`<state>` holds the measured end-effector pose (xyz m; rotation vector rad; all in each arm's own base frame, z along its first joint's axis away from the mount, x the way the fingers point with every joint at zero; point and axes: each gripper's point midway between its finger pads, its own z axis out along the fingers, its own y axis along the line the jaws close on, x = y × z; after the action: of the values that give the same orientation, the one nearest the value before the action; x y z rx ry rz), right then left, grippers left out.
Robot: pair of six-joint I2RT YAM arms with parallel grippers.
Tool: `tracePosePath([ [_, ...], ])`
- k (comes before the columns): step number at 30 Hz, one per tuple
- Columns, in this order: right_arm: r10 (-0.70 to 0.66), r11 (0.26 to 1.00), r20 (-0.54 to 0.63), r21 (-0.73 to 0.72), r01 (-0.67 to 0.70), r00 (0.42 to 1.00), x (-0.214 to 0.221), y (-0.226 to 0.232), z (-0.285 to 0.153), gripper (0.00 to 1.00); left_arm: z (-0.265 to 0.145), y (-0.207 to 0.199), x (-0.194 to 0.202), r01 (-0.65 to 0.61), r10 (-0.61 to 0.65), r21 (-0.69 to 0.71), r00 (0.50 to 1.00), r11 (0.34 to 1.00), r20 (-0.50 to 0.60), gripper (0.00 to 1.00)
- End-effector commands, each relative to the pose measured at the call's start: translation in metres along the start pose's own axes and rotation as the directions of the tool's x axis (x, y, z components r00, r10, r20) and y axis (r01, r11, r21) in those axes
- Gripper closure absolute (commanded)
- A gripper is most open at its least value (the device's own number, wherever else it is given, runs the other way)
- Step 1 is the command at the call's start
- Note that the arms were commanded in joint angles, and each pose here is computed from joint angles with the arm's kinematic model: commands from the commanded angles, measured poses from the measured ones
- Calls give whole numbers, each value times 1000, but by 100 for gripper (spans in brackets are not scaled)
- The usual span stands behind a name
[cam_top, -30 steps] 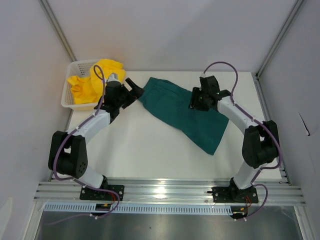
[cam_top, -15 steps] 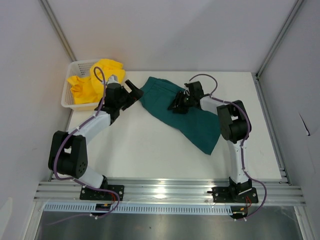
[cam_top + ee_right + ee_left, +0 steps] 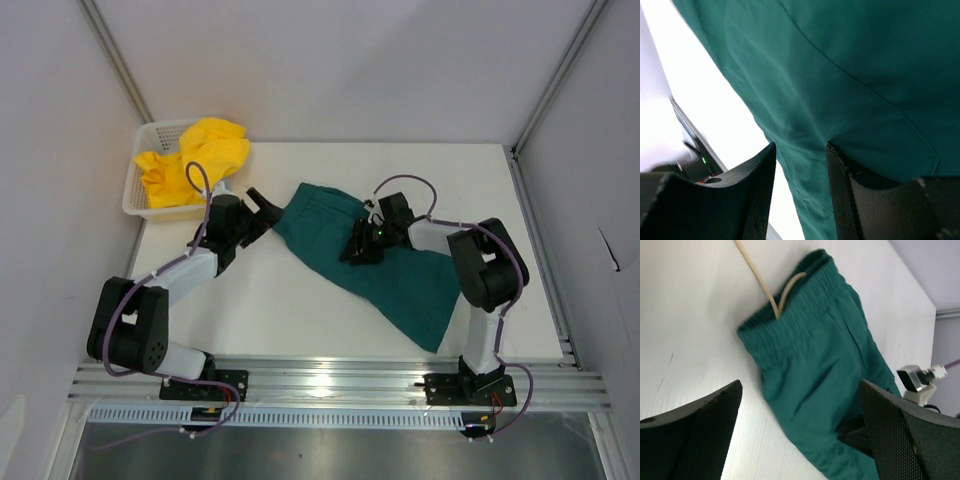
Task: Fold and stack the shorts
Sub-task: Fold the shorts
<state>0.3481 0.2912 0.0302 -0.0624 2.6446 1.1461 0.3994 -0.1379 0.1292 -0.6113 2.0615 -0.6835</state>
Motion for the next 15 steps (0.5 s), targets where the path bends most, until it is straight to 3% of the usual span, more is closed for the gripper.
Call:
tracePosePath([
  [1,17,985,-110,171,3,994,56,-52,-23,52,-13,-1,5,59,-61,57,997,997,38,1],
  [6,-12,970,-75,240,29,997,54,-60,-54,48,-26,11,36,99,-100,91,995,991,8,1],
  [8,-14,978,-59,209,26,998,47,-50,-58,46,-29,21,52,112,-113,82,994,990,-1,1],
  [15,-57,997,47,57,55,997,-4,19,-68,42,-25,5,52,157,-159,168,987,973,-2,1],
])
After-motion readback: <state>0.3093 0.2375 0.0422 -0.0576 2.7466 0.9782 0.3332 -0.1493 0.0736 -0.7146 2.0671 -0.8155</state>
